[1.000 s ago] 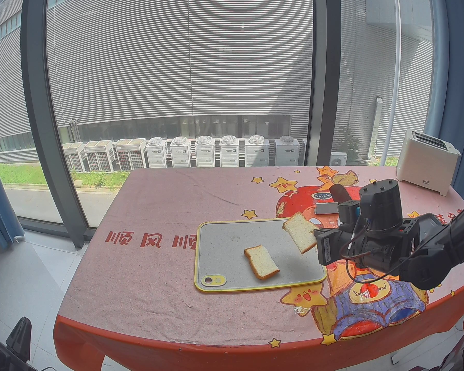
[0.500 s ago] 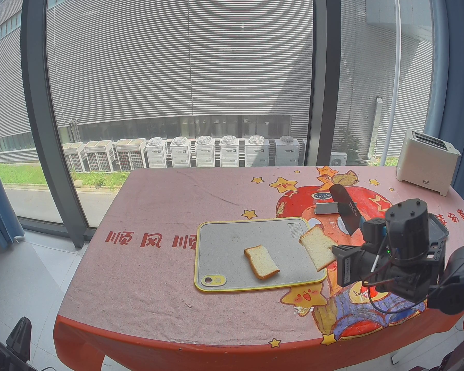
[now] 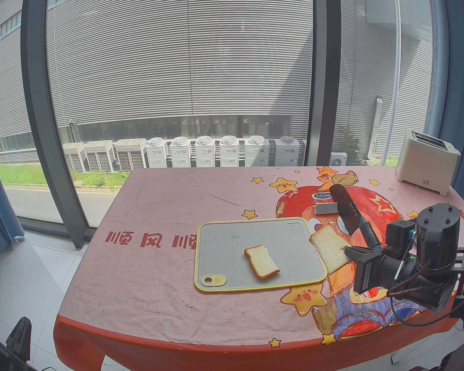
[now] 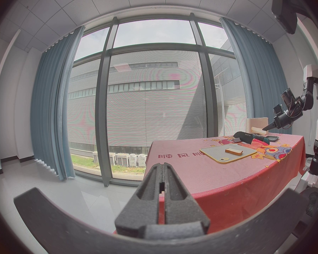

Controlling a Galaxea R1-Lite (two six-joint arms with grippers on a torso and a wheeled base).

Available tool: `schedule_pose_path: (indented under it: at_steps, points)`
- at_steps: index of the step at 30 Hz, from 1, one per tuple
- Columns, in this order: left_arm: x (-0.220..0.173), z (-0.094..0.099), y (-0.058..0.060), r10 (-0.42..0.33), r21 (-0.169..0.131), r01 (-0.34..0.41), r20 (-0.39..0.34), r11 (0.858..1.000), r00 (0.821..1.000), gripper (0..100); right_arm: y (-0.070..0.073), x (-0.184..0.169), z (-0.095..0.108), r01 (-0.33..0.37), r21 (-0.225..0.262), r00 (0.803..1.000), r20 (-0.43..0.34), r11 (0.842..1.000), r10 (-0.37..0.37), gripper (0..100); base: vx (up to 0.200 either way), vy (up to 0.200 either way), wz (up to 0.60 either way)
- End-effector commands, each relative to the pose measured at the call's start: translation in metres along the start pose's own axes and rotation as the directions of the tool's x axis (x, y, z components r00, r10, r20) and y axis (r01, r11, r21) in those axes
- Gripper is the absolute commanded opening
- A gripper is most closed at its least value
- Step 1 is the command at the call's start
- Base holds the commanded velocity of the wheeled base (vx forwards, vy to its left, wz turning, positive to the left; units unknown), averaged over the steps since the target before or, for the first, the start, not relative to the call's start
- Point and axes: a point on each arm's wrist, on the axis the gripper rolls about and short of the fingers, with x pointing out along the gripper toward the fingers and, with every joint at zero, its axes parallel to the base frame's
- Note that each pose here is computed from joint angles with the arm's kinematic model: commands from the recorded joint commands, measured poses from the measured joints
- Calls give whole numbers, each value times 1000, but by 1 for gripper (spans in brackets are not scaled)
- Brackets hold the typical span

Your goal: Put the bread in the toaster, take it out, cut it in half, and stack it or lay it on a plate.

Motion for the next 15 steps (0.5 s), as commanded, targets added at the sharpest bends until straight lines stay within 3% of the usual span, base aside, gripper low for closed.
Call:
schedule_pose_path:
  at_steps: [1,6,15]
  points:
    - [0,-5,0,-1,0,1,0,1000,1000,0,1,-6,1,-11,-3,1000,16,1000,11,0,0,0,0]
    - [0,-5,0,3,-11,-3,0,1000,1000,0,-1,-16,8,-8,1,998,63,1000,8,0,0,0,0]
    - [0,-5,0,3,-7,-3,0,1000,1000,0,2,-21,8,-25,-13,998,65,1000,25,0,0,0,0]
